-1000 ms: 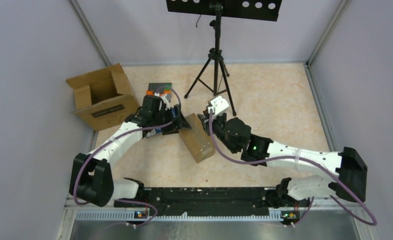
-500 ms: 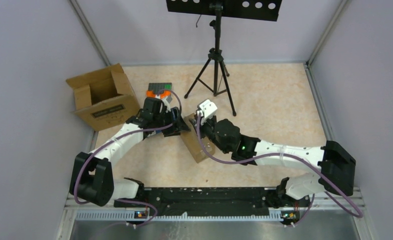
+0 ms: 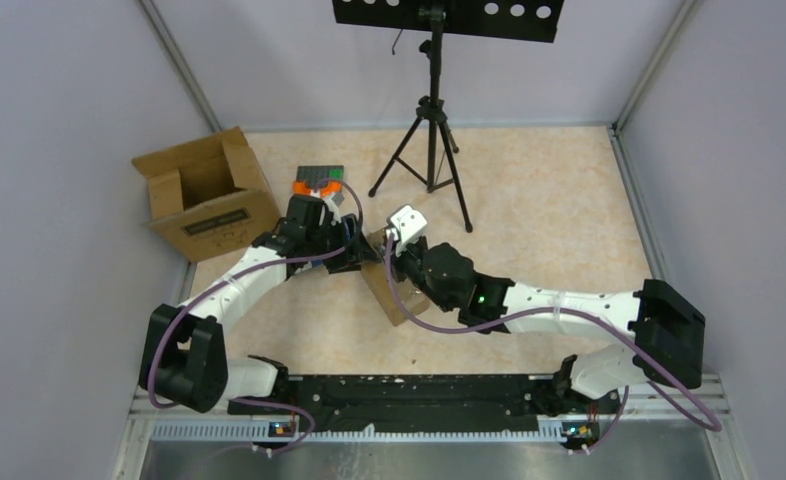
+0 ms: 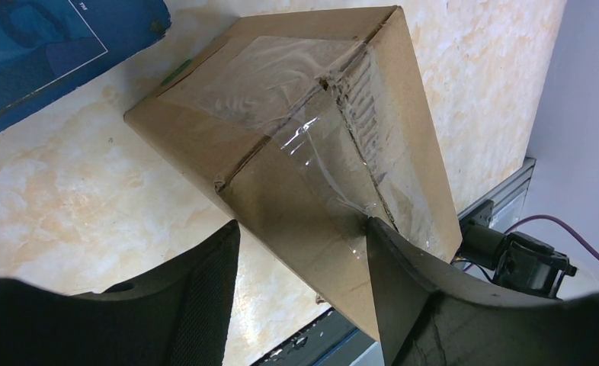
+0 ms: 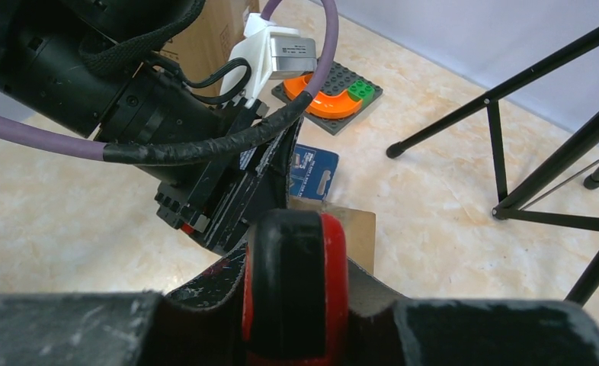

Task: Unpack the express box
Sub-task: Cut the express box at the center of the board.

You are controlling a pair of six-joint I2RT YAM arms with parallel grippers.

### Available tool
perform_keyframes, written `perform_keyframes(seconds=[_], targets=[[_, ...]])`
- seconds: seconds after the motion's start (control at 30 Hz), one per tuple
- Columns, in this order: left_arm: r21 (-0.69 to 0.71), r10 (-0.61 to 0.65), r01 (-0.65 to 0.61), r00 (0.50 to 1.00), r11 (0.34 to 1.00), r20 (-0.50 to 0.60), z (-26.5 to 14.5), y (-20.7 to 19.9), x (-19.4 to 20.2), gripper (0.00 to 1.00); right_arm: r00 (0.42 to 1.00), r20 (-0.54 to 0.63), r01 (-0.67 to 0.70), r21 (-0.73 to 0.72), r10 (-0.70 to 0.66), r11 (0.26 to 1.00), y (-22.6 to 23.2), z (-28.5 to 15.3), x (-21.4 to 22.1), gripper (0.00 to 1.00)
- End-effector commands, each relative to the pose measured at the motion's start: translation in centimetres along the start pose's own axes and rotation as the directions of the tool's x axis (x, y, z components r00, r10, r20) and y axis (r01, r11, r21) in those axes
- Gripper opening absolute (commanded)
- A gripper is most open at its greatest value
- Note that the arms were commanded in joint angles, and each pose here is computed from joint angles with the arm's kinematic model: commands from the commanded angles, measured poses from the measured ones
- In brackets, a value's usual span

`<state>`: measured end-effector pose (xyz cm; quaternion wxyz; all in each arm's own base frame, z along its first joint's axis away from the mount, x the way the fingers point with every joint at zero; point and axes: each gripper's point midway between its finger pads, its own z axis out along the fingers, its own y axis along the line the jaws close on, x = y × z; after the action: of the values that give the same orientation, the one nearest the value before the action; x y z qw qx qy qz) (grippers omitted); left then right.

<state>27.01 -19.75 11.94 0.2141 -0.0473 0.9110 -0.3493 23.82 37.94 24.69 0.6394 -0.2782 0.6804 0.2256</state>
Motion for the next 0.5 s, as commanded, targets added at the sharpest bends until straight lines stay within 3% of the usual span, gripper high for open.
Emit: perform_keyframes(seconds=[0.0,0.47], targets=[[-0.056,-0.008,0.008,1.000,0.998,0.004,0.3,1.5,0.4,0.64,0.997,0.074,-0.028,0.005,0.027,1.000,0.1,-0.4,-2.7,0.00],[-0.059,-0.017,0.017,1.000,0.998,0.012,0.3,1.5,0.3,0.64,0.998,0.059,-0.011,0.037,0.009,0.999,-0.8,-1.5,-1.9,0.00]])
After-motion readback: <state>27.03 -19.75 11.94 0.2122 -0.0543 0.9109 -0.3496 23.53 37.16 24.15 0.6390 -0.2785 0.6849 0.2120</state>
